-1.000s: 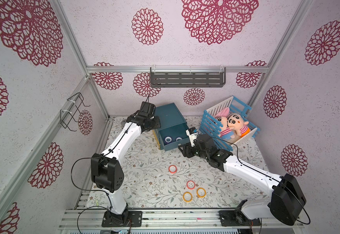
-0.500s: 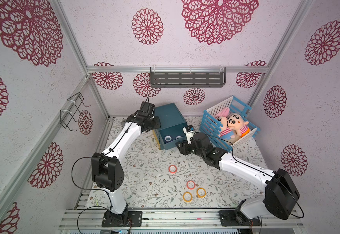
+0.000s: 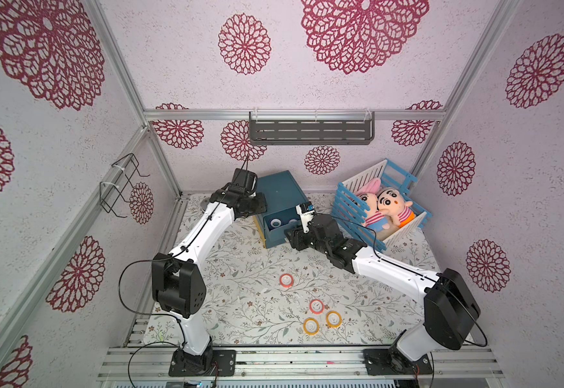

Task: Place the transparent tape into the drawer according to color
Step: Close the drawer in the storage box.

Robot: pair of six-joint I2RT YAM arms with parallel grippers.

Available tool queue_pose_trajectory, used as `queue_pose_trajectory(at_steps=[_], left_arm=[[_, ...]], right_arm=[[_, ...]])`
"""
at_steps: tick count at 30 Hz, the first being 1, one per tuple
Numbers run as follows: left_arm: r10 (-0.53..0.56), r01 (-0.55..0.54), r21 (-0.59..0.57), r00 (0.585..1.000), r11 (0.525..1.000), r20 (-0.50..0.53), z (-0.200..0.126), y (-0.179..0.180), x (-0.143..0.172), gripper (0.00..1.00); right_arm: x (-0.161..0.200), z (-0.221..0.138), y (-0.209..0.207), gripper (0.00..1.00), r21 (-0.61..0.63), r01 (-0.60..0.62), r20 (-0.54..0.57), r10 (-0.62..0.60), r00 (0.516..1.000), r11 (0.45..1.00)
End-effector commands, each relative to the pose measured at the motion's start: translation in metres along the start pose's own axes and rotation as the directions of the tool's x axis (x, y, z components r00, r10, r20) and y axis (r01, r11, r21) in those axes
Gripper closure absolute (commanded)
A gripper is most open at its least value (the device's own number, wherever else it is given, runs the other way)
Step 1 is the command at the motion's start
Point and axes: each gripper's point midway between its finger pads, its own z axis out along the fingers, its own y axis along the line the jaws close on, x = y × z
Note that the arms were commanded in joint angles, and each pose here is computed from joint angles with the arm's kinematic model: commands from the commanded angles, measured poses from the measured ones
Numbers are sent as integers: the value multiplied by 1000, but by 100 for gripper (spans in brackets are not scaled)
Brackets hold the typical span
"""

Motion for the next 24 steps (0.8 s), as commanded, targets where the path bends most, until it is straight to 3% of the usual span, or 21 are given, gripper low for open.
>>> queue_pose_trajectory(at_steps=[1, 24], left_arm=[[18, -18, 10, 1000, 1000, -5, 2, -1, -2, 55], [31, -30, 24, 999, 999, -27, 1, -3, 2, 55]], right_arm=[[-32, 0, 9, 40, -4, 31, 96, -30, 995, 1000], [-43, 41, 11, 38, 12, 62, 143, -63, 988, 998]])
